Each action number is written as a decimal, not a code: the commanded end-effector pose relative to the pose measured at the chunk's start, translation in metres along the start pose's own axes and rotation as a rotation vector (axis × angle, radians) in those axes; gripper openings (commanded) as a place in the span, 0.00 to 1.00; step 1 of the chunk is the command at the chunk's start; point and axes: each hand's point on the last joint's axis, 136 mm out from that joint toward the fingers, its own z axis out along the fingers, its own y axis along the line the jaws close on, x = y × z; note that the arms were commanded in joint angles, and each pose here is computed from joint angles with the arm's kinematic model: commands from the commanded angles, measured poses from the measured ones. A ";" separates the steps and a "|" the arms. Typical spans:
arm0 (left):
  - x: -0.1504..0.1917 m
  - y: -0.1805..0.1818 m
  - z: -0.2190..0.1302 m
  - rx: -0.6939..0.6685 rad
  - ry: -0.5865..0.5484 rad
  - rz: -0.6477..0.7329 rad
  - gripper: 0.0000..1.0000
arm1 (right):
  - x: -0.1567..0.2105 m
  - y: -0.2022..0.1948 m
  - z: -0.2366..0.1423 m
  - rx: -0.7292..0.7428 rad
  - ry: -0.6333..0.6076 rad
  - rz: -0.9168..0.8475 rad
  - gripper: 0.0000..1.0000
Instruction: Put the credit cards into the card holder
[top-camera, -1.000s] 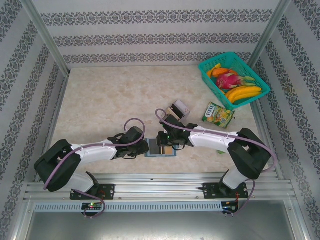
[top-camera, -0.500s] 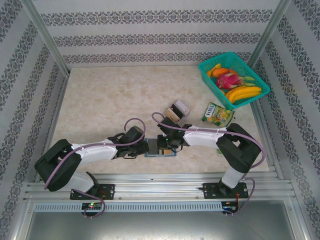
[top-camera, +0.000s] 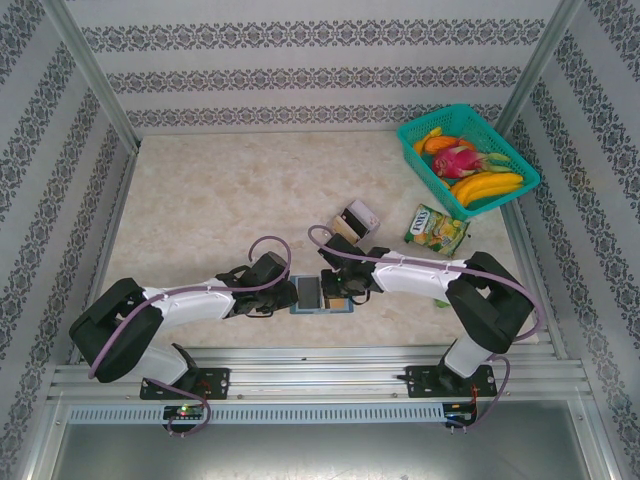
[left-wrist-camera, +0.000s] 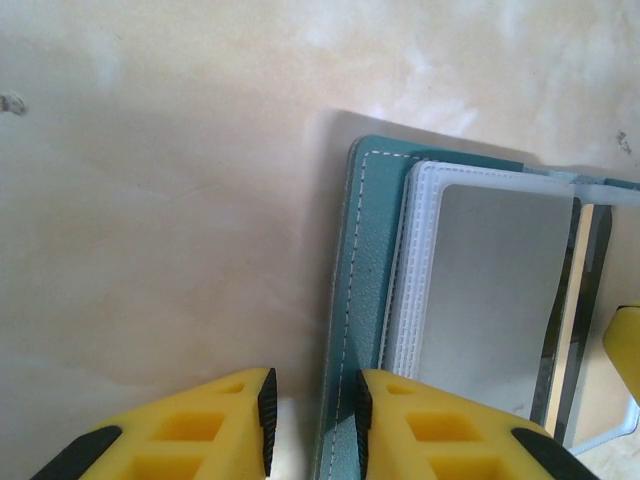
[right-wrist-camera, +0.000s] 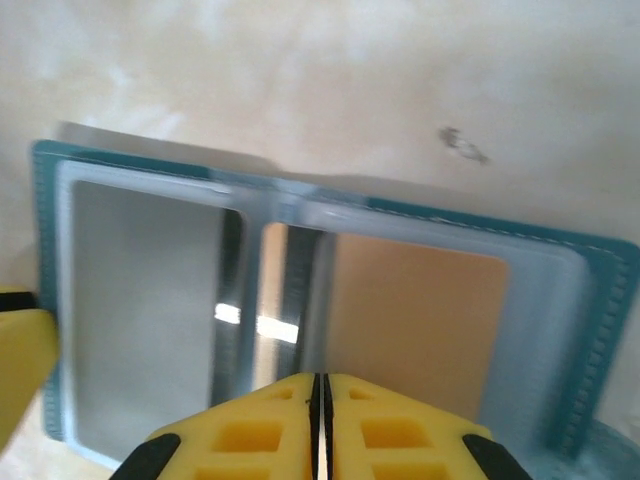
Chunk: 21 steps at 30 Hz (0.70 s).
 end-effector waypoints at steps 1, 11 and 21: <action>-0.002 -0.010 -0.001 0.033 0.010 0.012 0.31 | -0.006 -0.010 -0.019 0.065 -0.048 -0.034 0.15; -0.006 -0.015 -0.006 0.046 -0.003 0.028 0.31 | -0.003 -0.032 -0.024 0.007 -0.061 0.070 0.32; -0.004 -0.015 -0.006 0.047 0.003 0.031 0.30 | 0.000 -0.024 -0.008 -0.031 -0.016 0.087 0.33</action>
